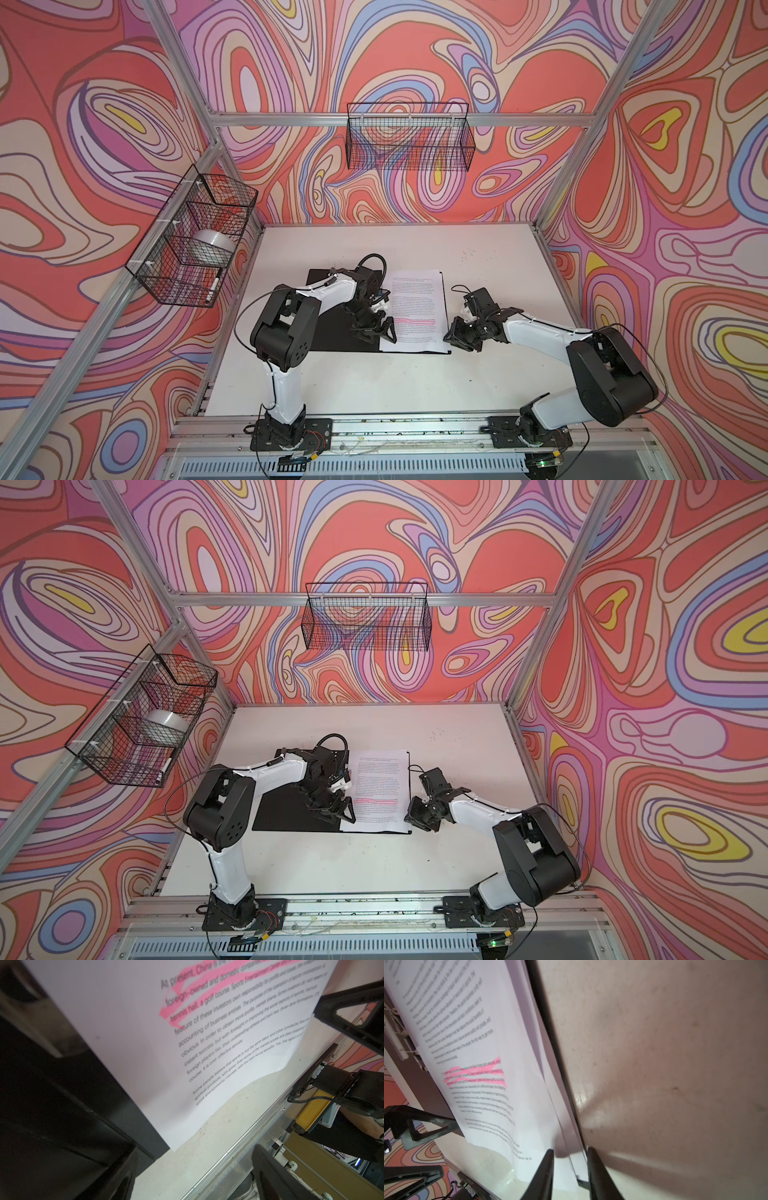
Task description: Put the files into the folder
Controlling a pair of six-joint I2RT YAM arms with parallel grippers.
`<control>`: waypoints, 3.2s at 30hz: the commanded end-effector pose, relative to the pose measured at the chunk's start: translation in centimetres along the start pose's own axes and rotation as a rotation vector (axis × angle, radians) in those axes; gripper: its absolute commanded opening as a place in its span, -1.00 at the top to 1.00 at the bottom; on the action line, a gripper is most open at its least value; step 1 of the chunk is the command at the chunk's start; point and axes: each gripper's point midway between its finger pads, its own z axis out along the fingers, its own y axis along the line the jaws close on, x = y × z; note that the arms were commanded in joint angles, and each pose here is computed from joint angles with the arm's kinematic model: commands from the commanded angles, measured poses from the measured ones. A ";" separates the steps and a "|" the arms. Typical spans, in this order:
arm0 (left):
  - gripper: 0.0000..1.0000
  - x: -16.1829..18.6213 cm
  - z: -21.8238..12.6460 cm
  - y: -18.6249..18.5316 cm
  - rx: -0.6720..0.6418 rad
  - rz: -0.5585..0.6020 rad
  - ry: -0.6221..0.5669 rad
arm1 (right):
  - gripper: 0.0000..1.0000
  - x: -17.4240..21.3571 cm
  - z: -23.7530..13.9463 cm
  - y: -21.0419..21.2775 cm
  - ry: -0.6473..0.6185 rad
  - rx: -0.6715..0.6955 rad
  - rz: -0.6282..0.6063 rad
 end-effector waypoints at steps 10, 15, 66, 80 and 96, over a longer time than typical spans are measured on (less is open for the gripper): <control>-0.73 -0.5 0.8 0.6 -0.015 -0.009 -0.002 | 0.45 1.3 -0.4 0.1 0.051 -0.019 -0.029; -0.74 -0.3 -0.7 1.3 -0.100 0.038 -0.004 | 0.43 0.0 -1.8 0.9 0.002 0.012 -0.075; -0.89 -1.4 4.5 -4.8 -0.747 1.288 -0.141 | 0.52 -26.6 6.6 10.2 -0.159 0.014 -0.427; -0.89 -2.8 5.8 -3.8 -0.816 1.310 -0.168 | 0.54 -25.1 6.9 9.1 -0.094 0.036 -0.455; -0.89 -4.1 5.9 -3.6 -0.862 1.291 -0.192 | 0.55 -24.6 6.0 7.7 -0.086 0.117 -0.490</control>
